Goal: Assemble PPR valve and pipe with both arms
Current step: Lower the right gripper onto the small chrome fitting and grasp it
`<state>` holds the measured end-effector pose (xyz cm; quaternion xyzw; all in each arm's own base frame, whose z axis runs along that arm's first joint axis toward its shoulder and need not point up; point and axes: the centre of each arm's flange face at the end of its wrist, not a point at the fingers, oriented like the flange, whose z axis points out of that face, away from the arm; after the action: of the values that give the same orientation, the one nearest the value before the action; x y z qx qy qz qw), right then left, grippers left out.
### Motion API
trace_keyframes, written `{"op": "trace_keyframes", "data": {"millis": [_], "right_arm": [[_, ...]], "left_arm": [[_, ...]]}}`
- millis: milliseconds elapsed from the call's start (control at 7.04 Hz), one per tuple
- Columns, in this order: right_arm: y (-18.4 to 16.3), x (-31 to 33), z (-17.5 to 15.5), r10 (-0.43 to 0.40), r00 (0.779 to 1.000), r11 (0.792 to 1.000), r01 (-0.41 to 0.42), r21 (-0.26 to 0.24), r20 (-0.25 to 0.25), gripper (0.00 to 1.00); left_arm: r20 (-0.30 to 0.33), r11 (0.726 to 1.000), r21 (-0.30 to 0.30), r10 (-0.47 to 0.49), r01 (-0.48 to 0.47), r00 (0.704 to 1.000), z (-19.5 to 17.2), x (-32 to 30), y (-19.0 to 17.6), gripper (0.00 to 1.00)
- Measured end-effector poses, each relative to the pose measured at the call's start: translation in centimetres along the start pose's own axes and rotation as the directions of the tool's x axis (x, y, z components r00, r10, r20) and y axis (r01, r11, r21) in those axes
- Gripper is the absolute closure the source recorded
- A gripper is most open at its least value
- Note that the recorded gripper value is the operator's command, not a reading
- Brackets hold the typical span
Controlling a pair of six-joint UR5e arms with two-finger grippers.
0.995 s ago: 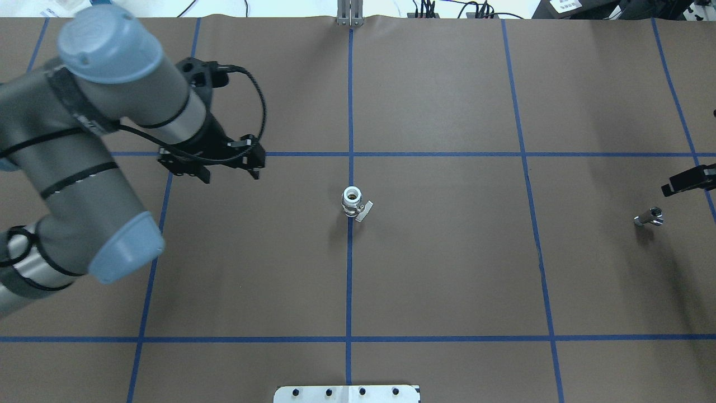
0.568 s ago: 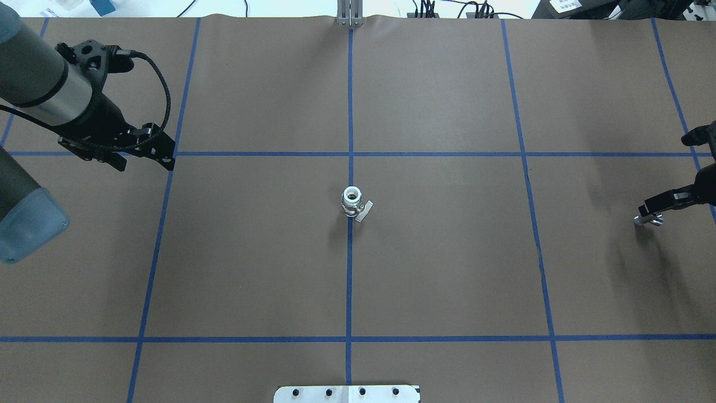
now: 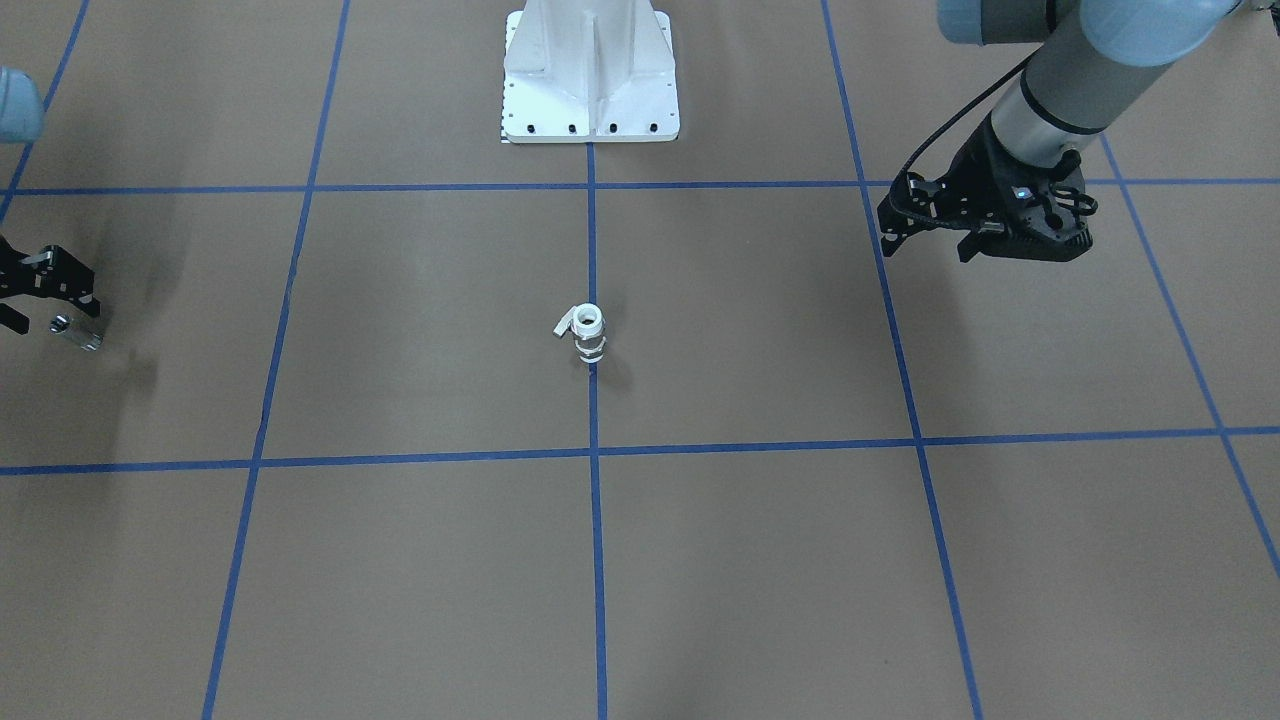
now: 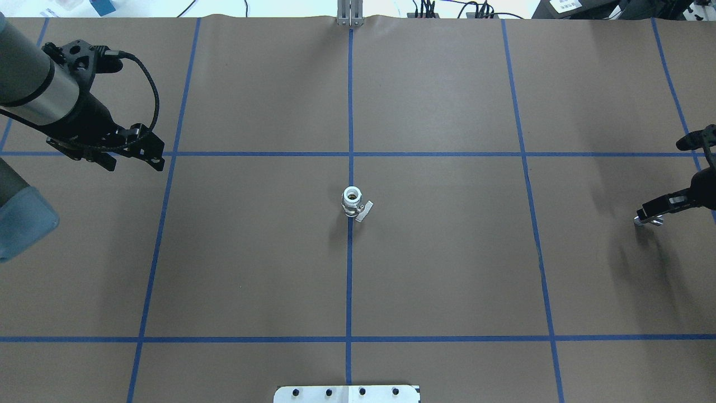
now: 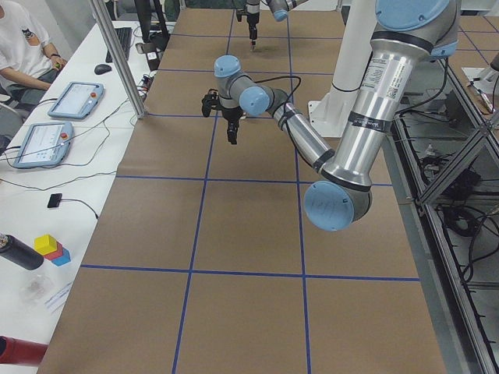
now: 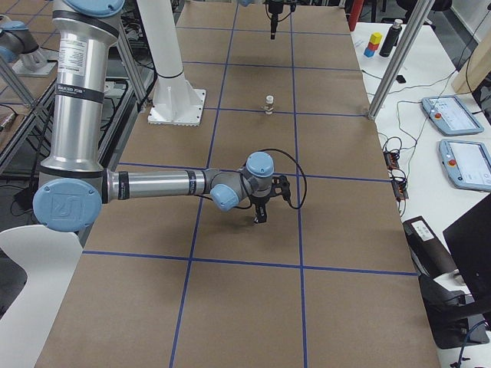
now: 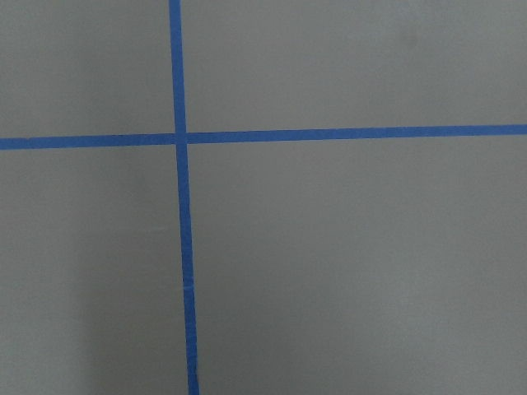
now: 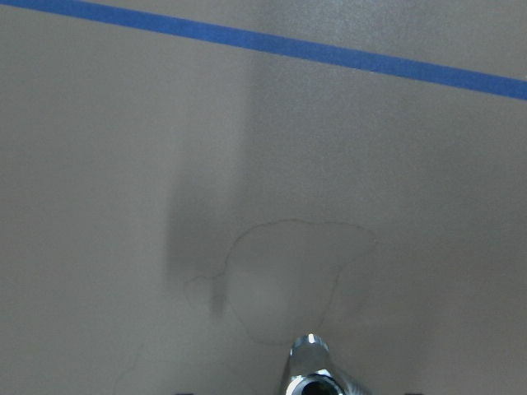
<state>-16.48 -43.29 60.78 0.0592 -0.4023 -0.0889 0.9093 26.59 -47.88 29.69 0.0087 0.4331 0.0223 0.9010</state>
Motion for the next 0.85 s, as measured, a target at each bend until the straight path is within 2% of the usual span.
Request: {"op": "trace_keyframes", "data": {"millis": [284, 568, 853], "right_arm": [[0.00, 0.02, 0.52, -0.001, 1.000, 1.000, 0.001, -0.009, -0.002, 0.17], [0.05, 0.05, 1.01, -0.002, 1.000, 1.000, 0.002, -0.017, -0.005, 0.40], [0.00, 0.21, 1.15, -0.001, 1.000, 1.000, 0.000, -0.013, -0.019, 0.54]], "left_arm": [[0.003, 1.000, -0.001, -0.002, 0.002, 1.000, 0.10, -0.08, -0.04, 0.10], [0.004, 1.000, -0.003, -0.002, 0.002, 1.000, 0.26, -0.07, -0.07, 0.10], [0.005, 1.000, -0.005, -0.003, 0.003, 1.000, 0.35, -0.06, -0.09, 0.10]]}}
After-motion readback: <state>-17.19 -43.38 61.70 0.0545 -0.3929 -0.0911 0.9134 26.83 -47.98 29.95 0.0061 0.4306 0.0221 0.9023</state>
